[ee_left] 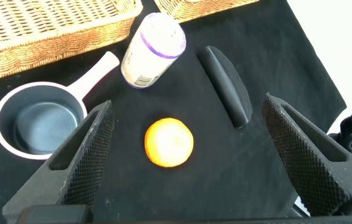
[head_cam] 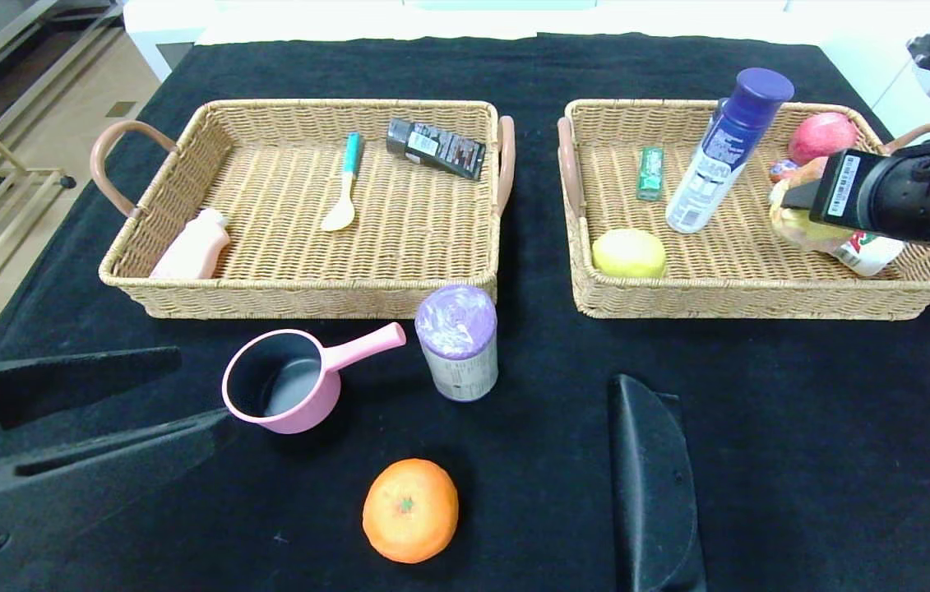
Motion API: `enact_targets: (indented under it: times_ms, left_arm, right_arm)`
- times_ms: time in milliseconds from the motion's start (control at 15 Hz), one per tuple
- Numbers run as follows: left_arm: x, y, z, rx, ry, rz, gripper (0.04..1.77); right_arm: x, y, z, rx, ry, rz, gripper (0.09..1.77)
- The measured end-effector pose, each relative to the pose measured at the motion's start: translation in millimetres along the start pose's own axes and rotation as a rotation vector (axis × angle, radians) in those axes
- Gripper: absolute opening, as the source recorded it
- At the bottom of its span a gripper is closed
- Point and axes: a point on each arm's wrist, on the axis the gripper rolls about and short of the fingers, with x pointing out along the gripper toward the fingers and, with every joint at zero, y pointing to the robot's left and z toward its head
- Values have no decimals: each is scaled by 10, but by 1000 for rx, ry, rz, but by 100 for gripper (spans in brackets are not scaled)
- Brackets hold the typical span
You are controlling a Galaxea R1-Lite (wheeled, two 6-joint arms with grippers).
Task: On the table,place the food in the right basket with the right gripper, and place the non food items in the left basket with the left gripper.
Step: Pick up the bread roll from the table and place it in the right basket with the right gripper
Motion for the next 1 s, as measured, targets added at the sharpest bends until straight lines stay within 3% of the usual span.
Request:
enact_targets:
  times_ms: [200,400,733,1000]
  left_arm:
    - [-9,-1,5,1,-5,2,172]
    - [-15,-3,8,1,-7,2,172]
    - [-15,-3,4,2,-5,2,172]
    - [-15,-3,3,2,-5,1,172]
  right_arm:
    - [162,-39,40,21,-60,-14,87]
    - [263,-52,6,18,-48,-28,87]
    - [317,-52,9,23,-61,-29,126]
    - [303,-57,-1,-11,-59,-31,144]
